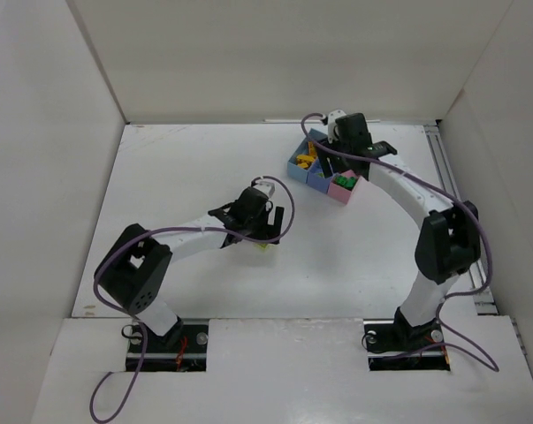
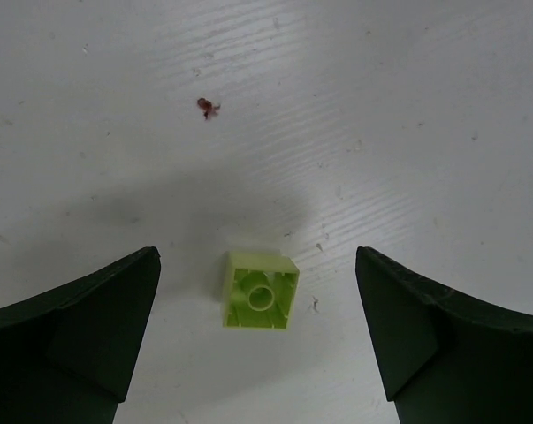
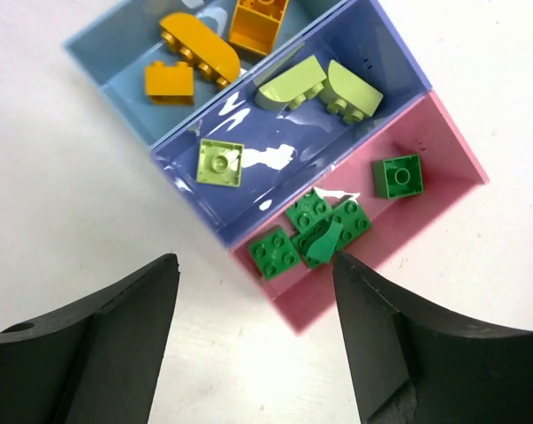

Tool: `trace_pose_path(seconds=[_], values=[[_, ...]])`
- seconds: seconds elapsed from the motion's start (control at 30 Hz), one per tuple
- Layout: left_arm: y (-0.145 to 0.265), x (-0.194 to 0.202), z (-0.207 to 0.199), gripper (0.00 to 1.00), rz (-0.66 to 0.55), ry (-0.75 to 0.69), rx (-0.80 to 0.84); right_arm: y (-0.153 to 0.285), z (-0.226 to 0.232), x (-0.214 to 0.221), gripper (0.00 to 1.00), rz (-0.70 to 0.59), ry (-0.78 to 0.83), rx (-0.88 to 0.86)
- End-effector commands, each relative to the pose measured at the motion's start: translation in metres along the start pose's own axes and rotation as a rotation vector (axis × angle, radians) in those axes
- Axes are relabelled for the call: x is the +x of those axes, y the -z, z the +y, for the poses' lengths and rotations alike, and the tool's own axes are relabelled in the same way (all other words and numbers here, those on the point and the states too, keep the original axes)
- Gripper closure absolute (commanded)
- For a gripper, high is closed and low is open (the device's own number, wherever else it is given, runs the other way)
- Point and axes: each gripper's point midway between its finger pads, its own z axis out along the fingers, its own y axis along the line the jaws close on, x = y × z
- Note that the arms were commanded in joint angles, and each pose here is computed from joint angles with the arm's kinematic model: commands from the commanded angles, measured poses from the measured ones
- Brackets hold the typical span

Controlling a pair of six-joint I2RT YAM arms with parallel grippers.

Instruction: Sort the legos into containers by color

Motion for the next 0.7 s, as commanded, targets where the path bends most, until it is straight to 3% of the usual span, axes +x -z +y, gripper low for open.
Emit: trace_pose_path(seconds=[0.0,0.13,0.23,0.43,0.6,0.67], values=[[-0.004,-0.011,0.001,0.1,-0.012,-0.04,-0.03,0.039,-0.008,-0.033,0.25,-0.162,-0.07,-0.029],[-0.008,-0.006,0.01,0.15,0.01,-0.044,-0.079,0.052,-0.015,-0.016,0.25,-0.157,-0.101,-0.025],[-0.011,-0.001,0.009,0.29,0.033,-0.046,-0.076,0.062,-0.02,-0.014,0.25,-0.168,-0.114,0.003],[-0.011,0.018,-0.002,0.46,0.085,-0.07,-0.019,0.063,-0.03,0.003,0.25,-0.15,-0.128,0.028],[-0.013,0.029,0.001,0.52,0.113,-0.066,-0.038,0.063,-0.034,0.012,0.25,-0.151,-0.14,0.024],[-0.014,0.027,0.0,0.64,0.113,-0.067,-0.038,0.065,-0.034,0.011,0.25,-0.165,-0.141,0.025]])
